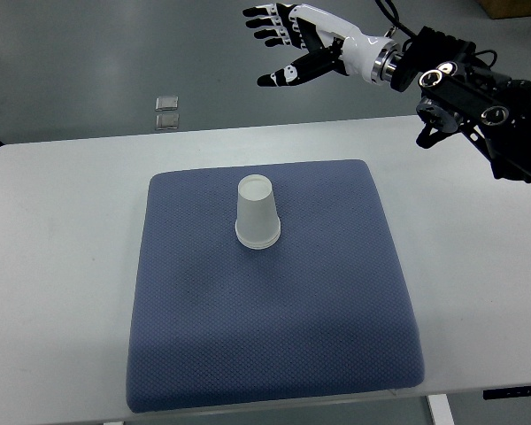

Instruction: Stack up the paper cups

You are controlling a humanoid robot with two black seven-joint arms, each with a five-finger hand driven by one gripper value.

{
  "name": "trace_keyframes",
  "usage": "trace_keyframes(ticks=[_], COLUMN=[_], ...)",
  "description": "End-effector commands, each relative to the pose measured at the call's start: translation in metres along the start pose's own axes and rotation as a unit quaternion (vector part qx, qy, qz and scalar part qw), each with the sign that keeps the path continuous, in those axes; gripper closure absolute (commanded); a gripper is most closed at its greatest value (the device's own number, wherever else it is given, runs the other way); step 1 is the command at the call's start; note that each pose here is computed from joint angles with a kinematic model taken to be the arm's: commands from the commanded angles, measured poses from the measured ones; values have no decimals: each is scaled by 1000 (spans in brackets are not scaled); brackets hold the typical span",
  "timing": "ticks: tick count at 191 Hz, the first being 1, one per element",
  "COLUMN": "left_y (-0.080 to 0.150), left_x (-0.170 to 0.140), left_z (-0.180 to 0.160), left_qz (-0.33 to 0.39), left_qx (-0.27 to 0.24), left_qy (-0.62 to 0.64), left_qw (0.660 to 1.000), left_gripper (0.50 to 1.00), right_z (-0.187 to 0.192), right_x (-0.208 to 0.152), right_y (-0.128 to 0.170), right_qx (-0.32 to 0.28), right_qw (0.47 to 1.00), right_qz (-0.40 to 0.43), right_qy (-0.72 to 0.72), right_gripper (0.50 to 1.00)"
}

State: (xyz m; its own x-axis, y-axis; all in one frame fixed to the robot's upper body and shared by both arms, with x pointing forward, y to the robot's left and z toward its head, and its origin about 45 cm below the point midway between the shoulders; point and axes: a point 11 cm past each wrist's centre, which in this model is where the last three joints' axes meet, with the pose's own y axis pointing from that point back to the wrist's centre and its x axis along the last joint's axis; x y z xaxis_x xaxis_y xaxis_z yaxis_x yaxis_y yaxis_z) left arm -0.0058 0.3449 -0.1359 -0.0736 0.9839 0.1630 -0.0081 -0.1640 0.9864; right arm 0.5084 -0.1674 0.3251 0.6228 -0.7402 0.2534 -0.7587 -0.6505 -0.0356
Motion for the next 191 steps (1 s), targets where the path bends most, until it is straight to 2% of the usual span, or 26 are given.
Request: trace_keyframes(ticks=[1,23,42,67,122,191], left_y=[0,0,0,0,0,0], left_x=[-1,0,0,0,-3,-4], left_z=[0,0,0,0,0,0], left_qz=[-1,0,0,0,-5,-6], left_qx=[0,0,0,0,0,0], left_qy=[0,0,0,0,0,0], left_qw=[1000,1000,1000,1000,1000,1000], left_gripper=[500,500,500,500,500,500], right_z=[23,45,68,83,108,125], right_x=[9,12,21,24,0,1], right_y=[15,25,37,47,47,61], right_qx=[5,7,7,9,8,-5], right_qw=[995,980,950,922,891,885], right_qz=[45,93,177,218,238,255], right_qy=[-91,-175,-259,-320,-387,-389], right_gripper=[593,593,587,587,587,587])
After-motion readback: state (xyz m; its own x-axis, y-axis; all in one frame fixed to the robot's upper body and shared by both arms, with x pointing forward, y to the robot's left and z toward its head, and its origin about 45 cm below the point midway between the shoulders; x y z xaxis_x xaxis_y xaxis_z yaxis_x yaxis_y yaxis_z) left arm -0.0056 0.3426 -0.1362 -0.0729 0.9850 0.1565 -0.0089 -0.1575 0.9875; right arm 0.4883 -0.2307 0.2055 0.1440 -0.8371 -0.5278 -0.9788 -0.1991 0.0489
